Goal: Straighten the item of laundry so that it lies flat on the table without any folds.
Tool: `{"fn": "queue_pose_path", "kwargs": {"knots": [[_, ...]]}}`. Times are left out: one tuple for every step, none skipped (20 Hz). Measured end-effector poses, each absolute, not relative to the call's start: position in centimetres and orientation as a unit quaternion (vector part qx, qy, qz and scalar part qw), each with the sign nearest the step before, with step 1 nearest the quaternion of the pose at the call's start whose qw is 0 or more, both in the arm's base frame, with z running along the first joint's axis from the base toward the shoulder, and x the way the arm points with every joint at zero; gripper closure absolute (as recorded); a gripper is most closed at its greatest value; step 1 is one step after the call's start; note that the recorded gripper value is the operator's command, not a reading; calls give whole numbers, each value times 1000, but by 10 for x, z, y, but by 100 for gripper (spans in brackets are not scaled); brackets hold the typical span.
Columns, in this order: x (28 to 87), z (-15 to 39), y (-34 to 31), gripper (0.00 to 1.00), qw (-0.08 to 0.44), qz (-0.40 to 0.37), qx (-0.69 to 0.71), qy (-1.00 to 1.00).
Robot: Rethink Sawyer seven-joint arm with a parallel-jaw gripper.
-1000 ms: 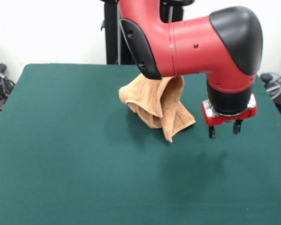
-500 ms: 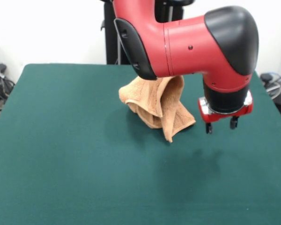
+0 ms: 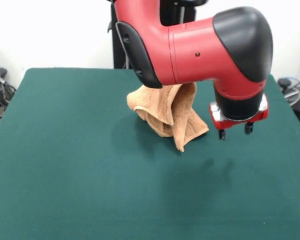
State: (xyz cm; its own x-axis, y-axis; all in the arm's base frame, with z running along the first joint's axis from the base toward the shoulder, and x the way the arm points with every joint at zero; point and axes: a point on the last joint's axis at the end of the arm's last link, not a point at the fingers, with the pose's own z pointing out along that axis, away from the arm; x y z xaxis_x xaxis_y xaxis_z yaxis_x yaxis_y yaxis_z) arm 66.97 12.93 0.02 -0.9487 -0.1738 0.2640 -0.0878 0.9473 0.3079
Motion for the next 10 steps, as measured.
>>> {"fn": "queue_pose_path", "kwargs": {"knots": [[672, 0, 126, 0, 147, -150, 64, -976], [673, 1, 124, 0, 148, -151, 63, -975], [675, 1, 121, 0, 149, -152, 61, -975], [677, 1, 118, 0, 150, -153, 58, -975], [680, 1, 114, 0, 150, -155, 56, -975], [682, 1, 110, 0, 150, -157, 53, -975], [686, 2, 106, 0, 150, -161, 49, -974], [689, 2, 102, 0, 151, -163, 47, -974], [692, 2, 98, 0, 151, -165, 44, -974], [693, 2, 96, 0, 152, -166, 42, -974]]}}
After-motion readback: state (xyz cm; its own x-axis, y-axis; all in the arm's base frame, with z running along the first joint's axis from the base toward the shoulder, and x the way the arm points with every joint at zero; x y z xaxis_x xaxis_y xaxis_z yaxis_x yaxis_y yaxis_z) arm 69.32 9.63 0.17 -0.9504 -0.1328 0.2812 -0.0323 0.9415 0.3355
